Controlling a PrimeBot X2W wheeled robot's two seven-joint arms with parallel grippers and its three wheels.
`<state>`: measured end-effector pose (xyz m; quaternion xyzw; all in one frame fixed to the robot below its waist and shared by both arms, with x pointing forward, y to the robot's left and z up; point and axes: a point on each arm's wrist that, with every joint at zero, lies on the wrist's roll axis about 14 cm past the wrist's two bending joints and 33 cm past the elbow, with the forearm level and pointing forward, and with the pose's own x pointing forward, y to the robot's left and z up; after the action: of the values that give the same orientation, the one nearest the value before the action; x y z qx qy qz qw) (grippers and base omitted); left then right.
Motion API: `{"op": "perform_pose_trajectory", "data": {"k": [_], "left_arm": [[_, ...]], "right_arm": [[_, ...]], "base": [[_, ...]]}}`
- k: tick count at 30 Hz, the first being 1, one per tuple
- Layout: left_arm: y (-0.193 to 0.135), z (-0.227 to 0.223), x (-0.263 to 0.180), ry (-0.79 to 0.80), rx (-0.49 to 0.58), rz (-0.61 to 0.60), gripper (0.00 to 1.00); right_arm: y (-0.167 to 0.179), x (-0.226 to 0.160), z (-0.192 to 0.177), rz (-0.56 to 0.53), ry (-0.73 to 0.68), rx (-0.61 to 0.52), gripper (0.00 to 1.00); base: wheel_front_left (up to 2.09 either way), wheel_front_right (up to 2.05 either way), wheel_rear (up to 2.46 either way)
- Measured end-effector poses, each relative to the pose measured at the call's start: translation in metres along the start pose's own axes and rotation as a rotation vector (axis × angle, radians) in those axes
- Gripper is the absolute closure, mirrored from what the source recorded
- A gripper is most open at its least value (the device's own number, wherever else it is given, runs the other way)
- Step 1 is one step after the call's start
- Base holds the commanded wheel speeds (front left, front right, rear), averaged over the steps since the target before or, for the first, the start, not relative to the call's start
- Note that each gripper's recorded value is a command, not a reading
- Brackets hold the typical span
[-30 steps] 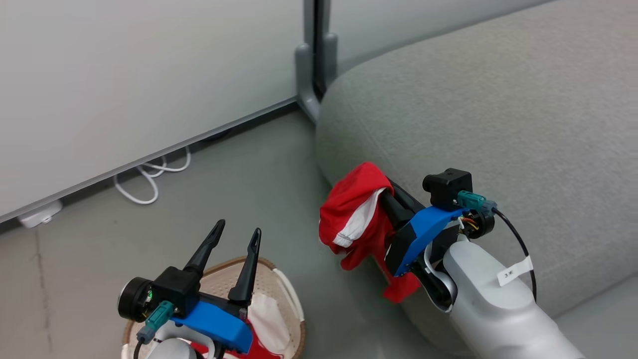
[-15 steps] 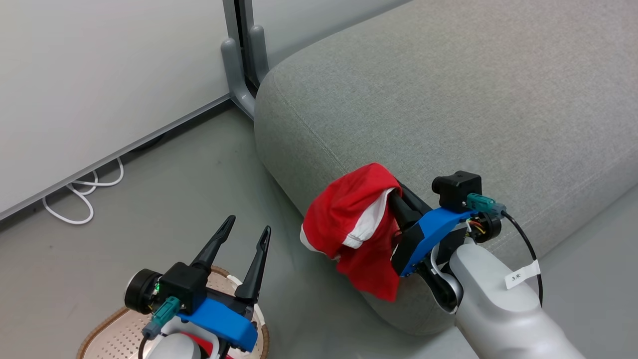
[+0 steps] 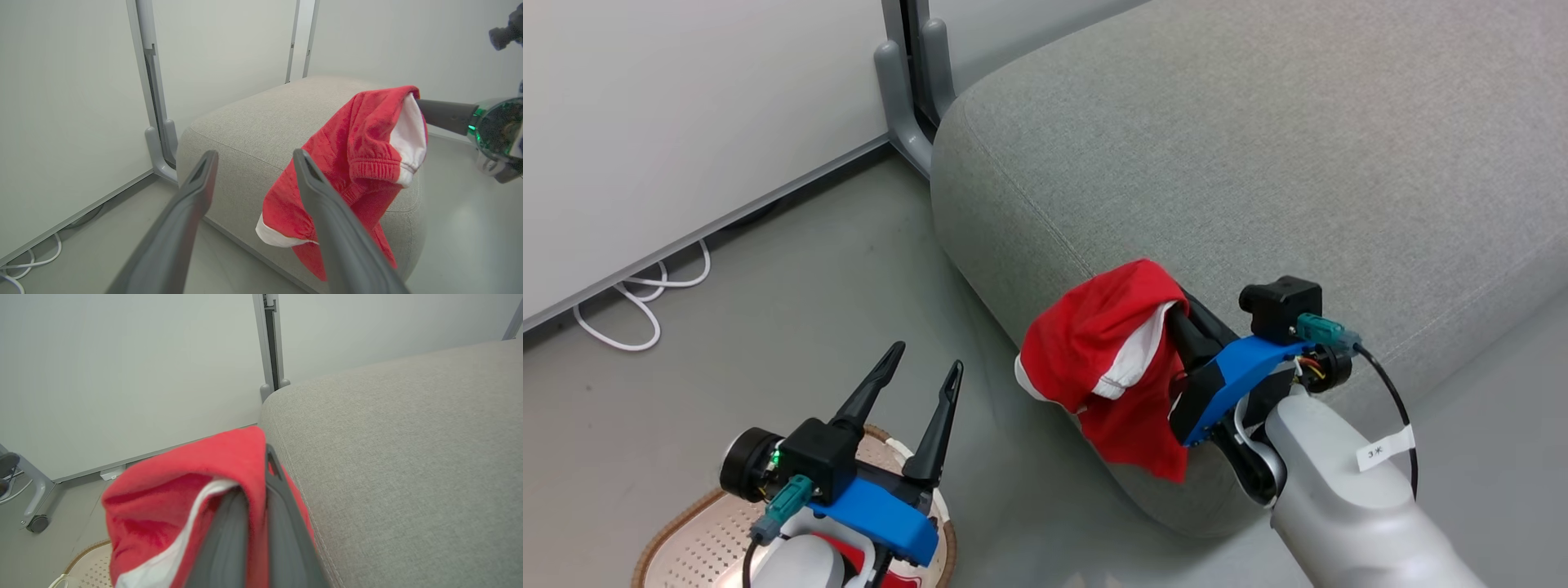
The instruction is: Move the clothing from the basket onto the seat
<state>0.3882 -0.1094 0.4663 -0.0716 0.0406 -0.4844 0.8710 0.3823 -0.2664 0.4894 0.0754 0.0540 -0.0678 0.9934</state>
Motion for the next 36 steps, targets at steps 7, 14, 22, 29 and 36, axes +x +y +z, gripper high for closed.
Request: {"op": "perform_pose_trajectory", "data": {"k": [7,14,22,29,36], "left_arm": [[0.015,-0.006,0.004,-0.007,-0.007,0.010,0.00],[0.040,-0.007,0.013,-0.044,0.003,0.009,0.00],[0.084,-0.015,0.019,-0.078,0.021,0.034,0.00],[0.122,-0.039,0.019,-0.069,0.017,0.074,0.00],[0.146,-0.083,0.004,0.003,-0.020,0.124,0.00]], "right_arm": [[-0.024,0.034,0.045,-0.054,-0.075,-0.065,1.00],[-0.086,0.075,0.117,-0.179,-0.201,-0.188,1.00],[-0.145,0.116,0.138,-0.327,-0.247,-0.263,1.00],[-0.169,0.154,0.062,-0.410,-0.123,-0.233,1.00],[-0.161,0.181,-0.026,-0.418,0.018,-0.193,1.00]], "base": [[0.00,0.00,0.00],[0.00,0.00,0.00],[0.00,0.00,0.00],[0.00,0.00,0.00],[0.00,0.00,0.00]]}}
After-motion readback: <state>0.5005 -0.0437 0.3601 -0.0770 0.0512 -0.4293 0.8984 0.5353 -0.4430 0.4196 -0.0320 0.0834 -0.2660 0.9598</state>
